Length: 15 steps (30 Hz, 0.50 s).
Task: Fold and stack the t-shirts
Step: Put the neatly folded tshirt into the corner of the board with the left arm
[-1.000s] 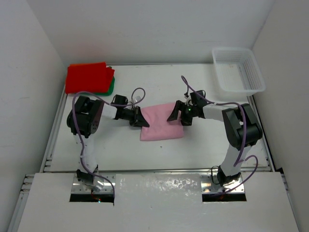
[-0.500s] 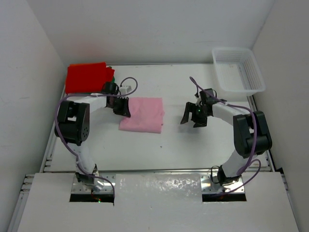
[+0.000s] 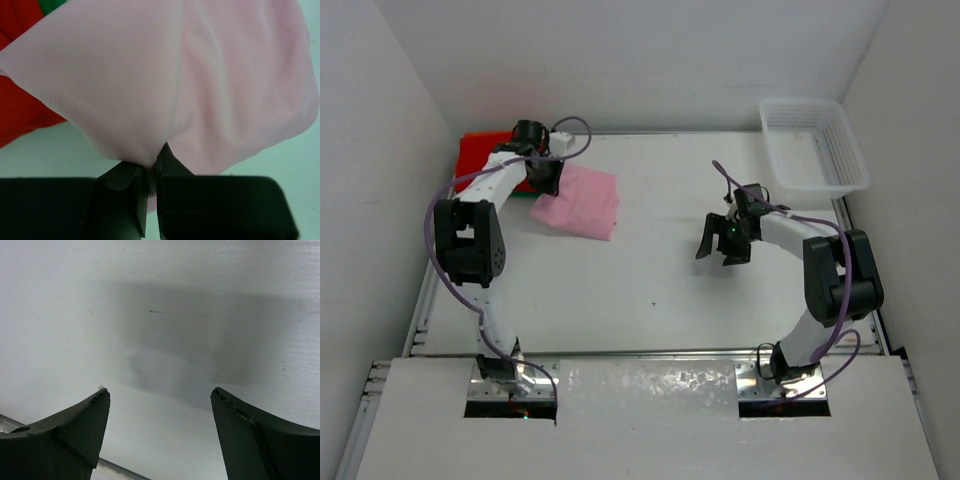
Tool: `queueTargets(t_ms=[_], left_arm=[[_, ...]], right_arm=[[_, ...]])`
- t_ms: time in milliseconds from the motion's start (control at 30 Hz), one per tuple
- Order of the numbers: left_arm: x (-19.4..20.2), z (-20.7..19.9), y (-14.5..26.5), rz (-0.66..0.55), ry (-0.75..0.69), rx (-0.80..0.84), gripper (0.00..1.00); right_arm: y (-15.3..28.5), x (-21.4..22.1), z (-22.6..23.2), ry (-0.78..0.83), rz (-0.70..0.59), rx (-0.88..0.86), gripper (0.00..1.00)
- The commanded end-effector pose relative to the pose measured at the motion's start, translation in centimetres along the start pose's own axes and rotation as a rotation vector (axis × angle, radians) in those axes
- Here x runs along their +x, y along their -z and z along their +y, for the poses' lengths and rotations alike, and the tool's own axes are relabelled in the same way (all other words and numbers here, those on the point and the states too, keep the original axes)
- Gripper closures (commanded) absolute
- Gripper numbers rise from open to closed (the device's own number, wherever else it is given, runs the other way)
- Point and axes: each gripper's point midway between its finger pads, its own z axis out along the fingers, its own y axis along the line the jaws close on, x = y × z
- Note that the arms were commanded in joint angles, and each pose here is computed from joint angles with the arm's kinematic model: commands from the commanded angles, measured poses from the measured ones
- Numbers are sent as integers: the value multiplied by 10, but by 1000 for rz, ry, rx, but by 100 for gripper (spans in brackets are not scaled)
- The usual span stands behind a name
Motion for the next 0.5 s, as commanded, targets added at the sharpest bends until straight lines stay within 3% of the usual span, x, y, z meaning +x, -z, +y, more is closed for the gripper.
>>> queueTargets(t_ms=[0, 333, 467], left_arm=[[-34, 16, 21, -43, -54, -67, 100], [-74, 35, 30, -75, -100, -123, 100], [-108, 47, 42, -123, -125, -150, 100]], right_arm=[[6, -16, 4, 19, -46, -7, 20], [12, -12, -4, 10, -55, 11, 20], [17, -12, -7, 17, -58, 25, 20]])
